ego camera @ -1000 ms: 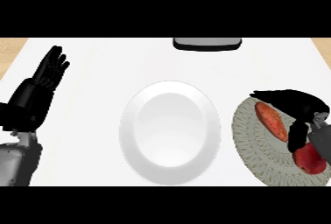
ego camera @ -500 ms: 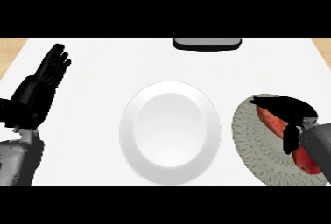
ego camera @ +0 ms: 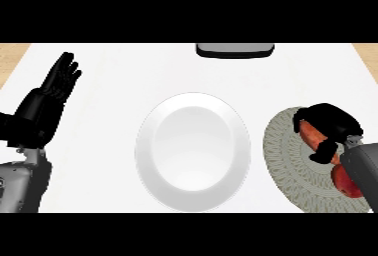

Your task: Pick the sweet potato from the placemat and place it in the plate

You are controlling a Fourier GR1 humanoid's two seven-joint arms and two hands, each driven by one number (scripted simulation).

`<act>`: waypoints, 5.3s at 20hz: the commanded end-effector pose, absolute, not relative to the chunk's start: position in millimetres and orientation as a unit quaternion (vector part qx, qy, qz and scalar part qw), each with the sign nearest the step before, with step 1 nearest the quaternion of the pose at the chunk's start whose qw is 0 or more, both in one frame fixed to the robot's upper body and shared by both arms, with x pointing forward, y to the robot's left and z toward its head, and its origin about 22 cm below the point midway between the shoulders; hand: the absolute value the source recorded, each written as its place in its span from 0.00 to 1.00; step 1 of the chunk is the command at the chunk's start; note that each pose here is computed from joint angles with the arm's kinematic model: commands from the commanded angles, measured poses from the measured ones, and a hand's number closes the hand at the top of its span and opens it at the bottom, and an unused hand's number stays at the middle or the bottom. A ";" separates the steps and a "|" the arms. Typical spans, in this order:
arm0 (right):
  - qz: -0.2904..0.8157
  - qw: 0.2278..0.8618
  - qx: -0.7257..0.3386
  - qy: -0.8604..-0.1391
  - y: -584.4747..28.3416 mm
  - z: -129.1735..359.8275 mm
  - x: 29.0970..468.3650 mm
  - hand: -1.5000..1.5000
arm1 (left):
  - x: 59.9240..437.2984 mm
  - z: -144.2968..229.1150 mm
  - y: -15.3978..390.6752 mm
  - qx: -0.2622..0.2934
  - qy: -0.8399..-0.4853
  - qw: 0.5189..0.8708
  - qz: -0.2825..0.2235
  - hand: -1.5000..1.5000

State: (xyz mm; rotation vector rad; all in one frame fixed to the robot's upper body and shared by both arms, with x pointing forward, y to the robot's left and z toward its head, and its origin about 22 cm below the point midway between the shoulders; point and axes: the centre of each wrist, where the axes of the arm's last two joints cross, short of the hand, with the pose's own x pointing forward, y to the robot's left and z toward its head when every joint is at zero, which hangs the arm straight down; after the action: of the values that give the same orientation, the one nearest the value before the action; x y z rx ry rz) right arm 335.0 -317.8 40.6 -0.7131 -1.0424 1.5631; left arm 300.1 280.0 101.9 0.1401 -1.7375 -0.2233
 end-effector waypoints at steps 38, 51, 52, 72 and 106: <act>0.360 0.524 -0.253 -0.729 -167.8 186.1 192.9 1.00 | 299.8 89.4 277.6 0.050 -0.762 0.636 -0.108 0.50; 0.392 0.558 -0.270 -0.680 -60.2 125.3 284.5 1.00 | 302.7 107.5 284.1 0.063 -0.768 0.629 -0.103 0.50; 0.395 0.560 -0.267 -0.677 -61.2 131.9 290.3 1.00 | 292.8 90.6 283.5 0.058 -0.761 0.635 -0.116 0.50; 0.242 0.623 -0.149 -0.729 -13.8 83.6 330.1 0.00 | 305.9 107.7 272.2 0.060 -0.767 0.629 -0.107 0.50; 0.108 0.633 -0.106 -0.759 -333.8 82.9 277.5 0.00 | 296.6 107.7 288.7 0.058 -0.766 0.632 -0.101 0.50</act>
State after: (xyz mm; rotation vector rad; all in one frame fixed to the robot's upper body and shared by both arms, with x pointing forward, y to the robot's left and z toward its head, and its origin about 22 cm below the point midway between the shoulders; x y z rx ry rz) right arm 283.6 -314.5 76.9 -0.2268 -1.7500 0.2342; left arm 296.0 280.6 105.7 0.1430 -1.7470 -0.2293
